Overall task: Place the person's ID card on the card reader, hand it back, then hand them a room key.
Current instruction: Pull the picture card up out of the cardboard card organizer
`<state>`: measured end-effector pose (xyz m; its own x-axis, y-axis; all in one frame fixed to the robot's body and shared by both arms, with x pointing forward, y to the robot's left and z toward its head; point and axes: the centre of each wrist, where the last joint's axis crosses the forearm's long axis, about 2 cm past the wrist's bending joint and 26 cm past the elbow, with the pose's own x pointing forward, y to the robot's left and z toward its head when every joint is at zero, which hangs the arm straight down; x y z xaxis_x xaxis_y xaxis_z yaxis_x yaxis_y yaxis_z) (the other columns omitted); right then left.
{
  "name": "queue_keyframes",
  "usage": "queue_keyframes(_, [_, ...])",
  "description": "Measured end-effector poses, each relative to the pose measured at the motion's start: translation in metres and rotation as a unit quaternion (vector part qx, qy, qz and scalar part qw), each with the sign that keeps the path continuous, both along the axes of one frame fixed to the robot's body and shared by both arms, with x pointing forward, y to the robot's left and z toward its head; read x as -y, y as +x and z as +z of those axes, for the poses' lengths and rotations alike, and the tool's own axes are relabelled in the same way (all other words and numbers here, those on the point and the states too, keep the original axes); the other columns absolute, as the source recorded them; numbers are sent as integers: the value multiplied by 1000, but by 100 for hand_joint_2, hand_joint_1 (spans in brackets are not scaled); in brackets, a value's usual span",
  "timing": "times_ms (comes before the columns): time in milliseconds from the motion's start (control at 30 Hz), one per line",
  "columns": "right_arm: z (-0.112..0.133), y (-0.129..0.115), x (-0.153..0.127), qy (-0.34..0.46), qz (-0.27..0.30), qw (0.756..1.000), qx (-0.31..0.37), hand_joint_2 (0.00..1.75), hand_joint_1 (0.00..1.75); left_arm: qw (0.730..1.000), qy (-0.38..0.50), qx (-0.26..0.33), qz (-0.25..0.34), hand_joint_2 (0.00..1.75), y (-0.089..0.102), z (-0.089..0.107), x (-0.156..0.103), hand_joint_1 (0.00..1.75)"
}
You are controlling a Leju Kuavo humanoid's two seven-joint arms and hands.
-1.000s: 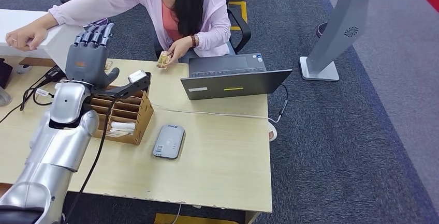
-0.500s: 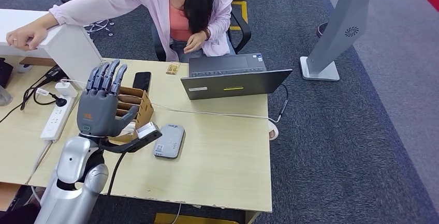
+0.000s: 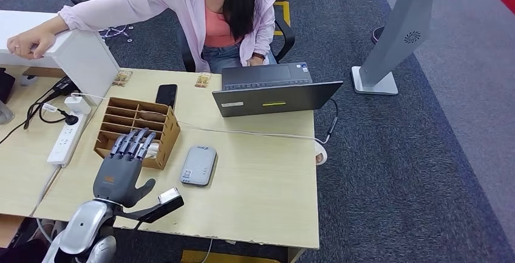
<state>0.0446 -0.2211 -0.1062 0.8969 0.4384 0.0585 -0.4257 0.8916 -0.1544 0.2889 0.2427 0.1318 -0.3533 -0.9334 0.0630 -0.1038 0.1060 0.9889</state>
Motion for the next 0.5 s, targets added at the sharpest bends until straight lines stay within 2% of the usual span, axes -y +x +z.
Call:
queue_keyframes(233, [0, 0, 0, -1, 7, 1000, -5, 0, 0, 998, 18, -42, 39, 175, 4, -21, -15, 0])
queue_keyframes(500, [0, 0, 0, 1, 11, 1000, -5, 0, 0, 996, 25, -59, 56, 175, 5, -30, -24, 0])
